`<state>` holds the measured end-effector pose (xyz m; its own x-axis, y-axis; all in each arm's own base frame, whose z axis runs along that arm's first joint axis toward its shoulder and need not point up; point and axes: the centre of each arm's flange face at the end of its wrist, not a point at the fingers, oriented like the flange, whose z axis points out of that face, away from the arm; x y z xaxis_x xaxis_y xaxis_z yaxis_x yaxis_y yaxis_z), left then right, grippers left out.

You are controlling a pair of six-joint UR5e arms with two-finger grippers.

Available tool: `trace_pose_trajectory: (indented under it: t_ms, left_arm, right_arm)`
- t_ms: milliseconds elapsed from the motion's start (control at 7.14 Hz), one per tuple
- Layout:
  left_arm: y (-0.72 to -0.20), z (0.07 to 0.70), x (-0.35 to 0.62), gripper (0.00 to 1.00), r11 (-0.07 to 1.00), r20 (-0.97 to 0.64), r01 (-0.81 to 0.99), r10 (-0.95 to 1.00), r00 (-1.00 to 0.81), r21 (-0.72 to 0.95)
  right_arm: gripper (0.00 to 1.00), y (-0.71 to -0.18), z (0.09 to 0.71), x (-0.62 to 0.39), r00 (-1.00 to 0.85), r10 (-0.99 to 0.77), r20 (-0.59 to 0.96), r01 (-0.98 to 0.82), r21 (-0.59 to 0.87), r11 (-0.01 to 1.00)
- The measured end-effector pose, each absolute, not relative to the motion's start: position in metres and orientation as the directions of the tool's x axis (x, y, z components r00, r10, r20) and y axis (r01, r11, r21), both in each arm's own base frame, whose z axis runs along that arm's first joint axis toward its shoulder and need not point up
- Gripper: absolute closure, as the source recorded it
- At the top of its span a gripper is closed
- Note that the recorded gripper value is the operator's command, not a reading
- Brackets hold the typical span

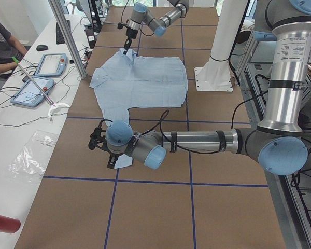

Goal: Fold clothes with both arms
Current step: 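Carry the grasped sleeve across the shirt front toward the collar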

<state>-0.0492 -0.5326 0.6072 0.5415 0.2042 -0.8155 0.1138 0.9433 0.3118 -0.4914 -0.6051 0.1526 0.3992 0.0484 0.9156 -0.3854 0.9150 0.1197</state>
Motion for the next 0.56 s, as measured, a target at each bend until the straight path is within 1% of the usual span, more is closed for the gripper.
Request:
trace_pose_trajectory:
  t_ms: [280,560]
  left_arm:
    - [-0.533,0.61,-0.051,0.0,0.944,-0.817,0.117,0.198,0.542,0.307]
    - [-0.533,0.611,-0.052,0.0,0.944,-0.817,0.119,0.197,0.542,0.307]
  right_arm:
    - [1.0,-0.634,0.115,-0.536,0.433,0.06,0.899,-0.378,0.121,0.918]
    - [1.0,-0.641,0.095,-0.568,0.453,0.05,0.89,-0.37,0.137,0.919]
